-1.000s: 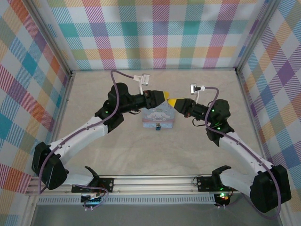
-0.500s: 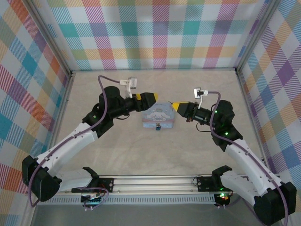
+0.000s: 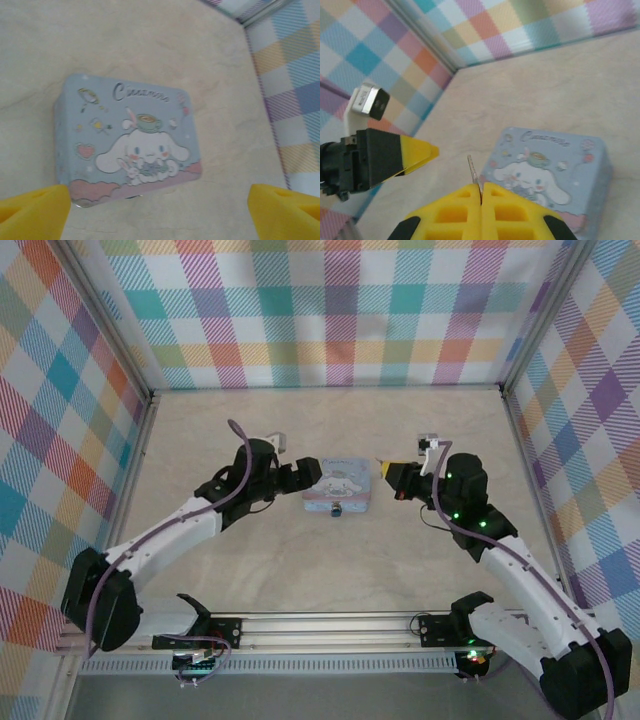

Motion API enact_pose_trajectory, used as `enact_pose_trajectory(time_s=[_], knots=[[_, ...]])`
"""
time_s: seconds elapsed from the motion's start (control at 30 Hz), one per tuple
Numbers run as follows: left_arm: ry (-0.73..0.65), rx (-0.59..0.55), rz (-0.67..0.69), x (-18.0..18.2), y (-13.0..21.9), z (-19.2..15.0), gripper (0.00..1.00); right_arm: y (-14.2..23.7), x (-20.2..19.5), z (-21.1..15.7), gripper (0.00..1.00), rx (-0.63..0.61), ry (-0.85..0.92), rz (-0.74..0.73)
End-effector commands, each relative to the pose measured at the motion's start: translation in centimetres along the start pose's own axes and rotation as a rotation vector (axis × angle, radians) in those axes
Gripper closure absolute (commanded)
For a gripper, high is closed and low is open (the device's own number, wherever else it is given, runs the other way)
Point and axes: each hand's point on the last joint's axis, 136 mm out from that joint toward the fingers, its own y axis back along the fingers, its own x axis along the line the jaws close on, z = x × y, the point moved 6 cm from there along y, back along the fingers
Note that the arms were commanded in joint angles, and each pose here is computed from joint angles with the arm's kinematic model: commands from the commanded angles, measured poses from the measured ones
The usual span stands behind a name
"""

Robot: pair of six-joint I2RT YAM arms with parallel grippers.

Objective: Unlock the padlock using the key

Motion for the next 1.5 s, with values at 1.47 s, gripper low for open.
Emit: enact_pose_trajectory(time_s=[1.47], knots=[[-0.235, -0.027, -0.288, 0.9, -3.9, -6.0, 0.0, -15.3, -10.5, 2.3, 1.0, 0.266, 0.065, -0.508]])
